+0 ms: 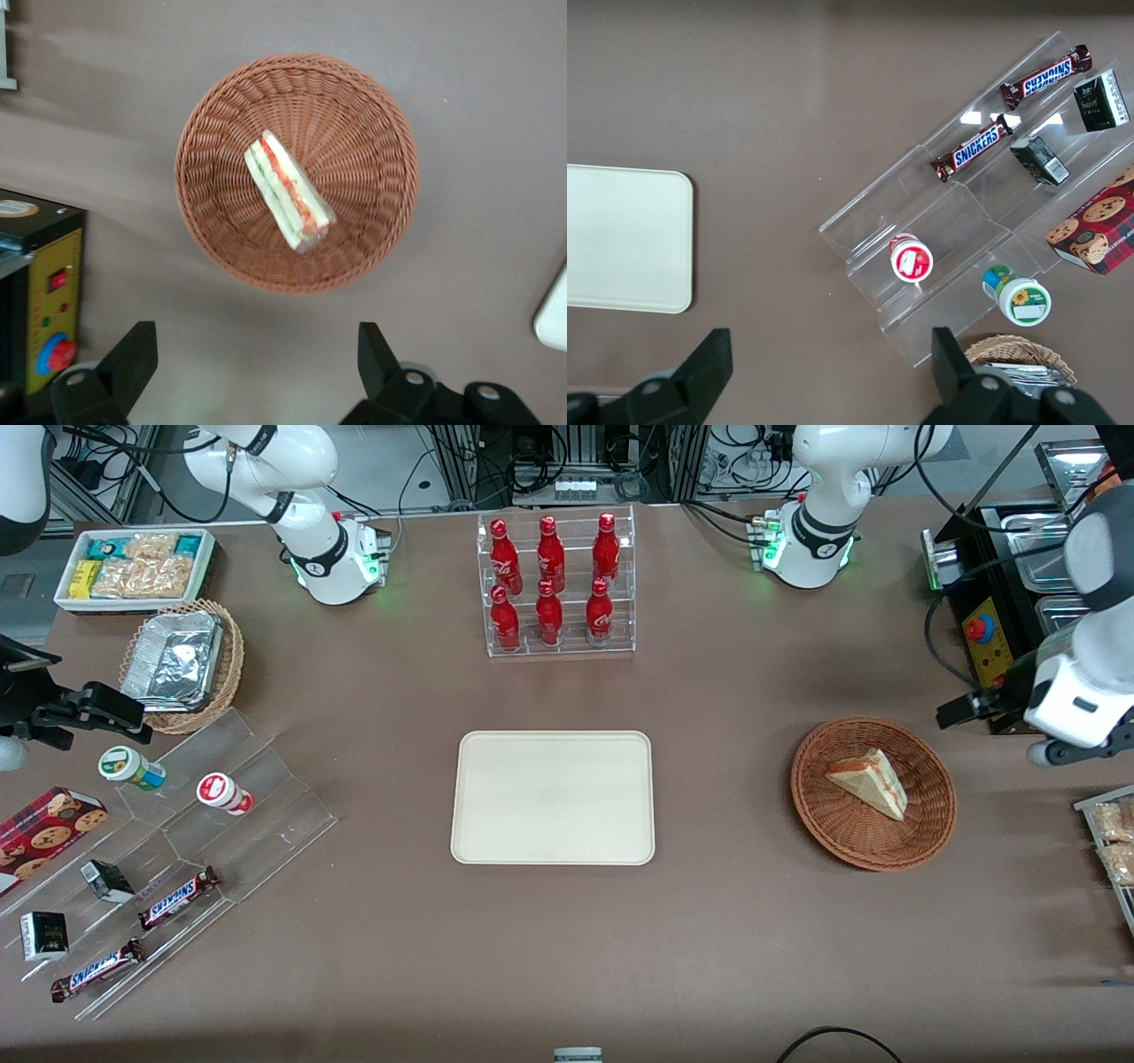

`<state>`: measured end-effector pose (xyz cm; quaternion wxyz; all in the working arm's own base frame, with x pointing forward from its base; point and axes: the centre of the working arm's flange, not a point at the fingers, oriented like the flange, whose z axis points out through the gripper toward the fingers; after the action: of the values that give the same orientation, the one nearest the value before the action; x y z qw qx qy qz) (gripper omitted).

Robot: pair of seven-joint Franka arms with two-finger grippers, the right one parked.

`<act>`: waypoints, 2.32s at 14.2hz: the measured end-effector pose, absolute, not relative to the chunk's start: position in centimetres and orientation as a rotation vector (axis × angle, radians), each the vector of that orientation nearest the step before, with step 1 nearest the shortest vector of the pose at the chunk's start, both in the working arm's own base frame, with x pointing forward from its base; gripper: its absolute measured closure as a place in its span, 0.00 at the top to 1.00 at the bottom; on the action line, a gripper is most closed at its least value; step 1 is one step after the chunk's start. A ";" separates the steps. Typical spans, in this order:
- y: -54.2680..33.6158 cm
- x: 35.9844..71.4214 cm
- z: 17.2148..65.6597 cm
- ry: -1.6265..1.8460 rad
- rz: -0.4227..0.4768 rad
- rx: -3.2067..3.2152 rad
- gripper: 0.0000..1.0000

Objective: Place sandwich from basket to tray
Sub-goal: 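Lower the open left gripper onto the sandwich in the basket, then close the left gripper on the sandwich's crust edge, then lift the sandwich and carry it over the cream tray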

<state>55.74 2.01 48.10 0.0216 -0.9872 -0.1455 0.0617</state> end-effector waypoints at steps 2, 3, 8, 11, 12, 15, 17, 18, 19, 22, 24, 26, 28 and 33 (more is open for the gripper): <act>2.1 55.4 44.6 -0.547 0.161 -3.037 1.00; 2.3 55.2 42.8 -0.621 0.148 -3.021 1.00; 2.7 54.2 33.2 -1.054 0.065 -2.912 1.00; 2.2 54.5 29.1 -1.188 0.065 -2.866 1.00; 2.1 54.5 27.9 -1.235 0.077 -2.844 1.00; 1.5 54.7 24.4 -1.338 0.096 -2.795 1.00; 0.4 54.7 22.5 -1.352 0.104 -2.788 1.00; 0.0 54.6 22.1 -1.352 0.108 -2.787 0.95; -0.2 54.6 22.0 -1.354 0.109 -2.785 0.95; -0.2 54.8 22.3 -1.353 0.101 -2.787 0.63; -0.2 54.7 23.1 -1.343 0.124 -2.777 0.44; -0.6 54.9 25.4 -1.318 0.165 -2.764 0.40; -2.5 55.6 29.8 -1.250 0.185 -2.776 0.37; -13.2 57.8 38.5 -1.003 0.117 -2.925 0.37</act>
<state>57.78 -13.19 38.55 0.0235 -0.9450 -0.3240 0.0378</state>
